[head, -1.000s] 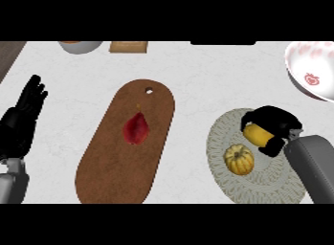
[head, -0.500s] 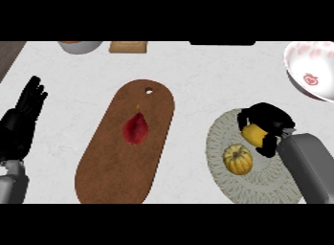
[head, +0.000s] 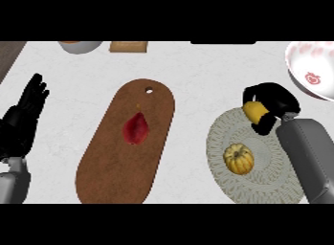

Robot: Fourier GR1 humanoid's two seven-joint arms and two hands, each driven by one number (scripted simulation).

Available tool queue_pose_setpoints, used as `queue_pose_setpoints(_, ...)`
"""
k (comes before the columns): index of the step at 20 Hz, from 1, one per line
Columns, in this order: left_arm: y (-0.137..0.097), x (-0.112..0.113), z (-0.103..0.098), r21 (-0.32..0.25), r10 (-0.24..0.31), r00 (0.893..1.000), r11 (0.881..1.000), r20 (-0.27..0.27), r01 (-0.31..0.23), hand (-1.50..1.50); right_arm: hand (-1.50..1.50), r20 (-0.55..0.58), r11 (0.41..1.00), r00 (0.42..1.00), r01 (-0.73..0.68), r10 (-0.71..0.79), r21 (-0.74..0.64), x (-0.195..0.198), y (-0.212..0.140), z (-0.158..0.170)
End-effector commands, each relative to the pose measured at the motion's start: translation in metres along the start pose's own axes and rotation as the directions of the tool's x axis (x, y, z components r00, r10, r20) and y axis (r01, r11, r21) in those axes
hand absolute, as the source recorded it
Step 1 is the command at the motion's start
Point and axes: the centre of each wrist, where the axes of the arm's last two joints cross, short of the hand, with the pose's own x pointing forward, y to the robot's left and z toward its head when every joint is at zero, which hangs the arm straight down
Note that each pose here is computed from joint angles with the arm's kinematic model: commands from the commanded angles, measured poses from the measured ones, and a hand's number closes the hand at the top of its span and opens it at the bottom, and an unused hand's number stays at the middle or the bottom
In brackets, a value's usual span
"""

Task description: Pick the lemon from the placemat and place it in the bowl

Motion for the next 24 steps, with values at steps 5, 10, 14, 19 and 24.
queue_pose_setpoints(5,0.000,-0.013,0.012,0.024,0.010,1.000,1.000,-0.021,-0.009,0.00,1.50,-0.064,0.921,0.998,-0.018,-0.007,-0.388,0.002,-0.100,0.036)
queue_pose_setpoints(10,0.001,-0.016,0.013,0.028,0.003,1.000,1.000,-0.015,-0.003,0.00,1.50,-0.047,0.787,0.987,0.093,-0.152,-0.610,0.006,-0.145,0.067)
queue_pose_setpoints(14,0.014,-0.006,0.002,0.007,0.002,1.000,1.000,-0.009,-0.002,0.00,1.50,-0.075,0.757,0.978,0.103,-0.196,-0.645,-0.013,-0.173,0.096)
queue_pose_setpoints(19,0.001,-0.009,-0.009,0.013,-0.008,1.000,1.000,0.021,0.008,0.00,1.50,-0.091,0.743,0.958,0.151,-0.274,-0.652,-0.056,-0.178,0.095)
queue_pose_setpoints(24,0.004,0.006,0.010,-0.030,0.000,1.000,1.000,0.020,0.001,0.00,1.50,-0.056,0.724,0.925,0.255,-0.375,-0.641,-0.080,-0.182,0.068)
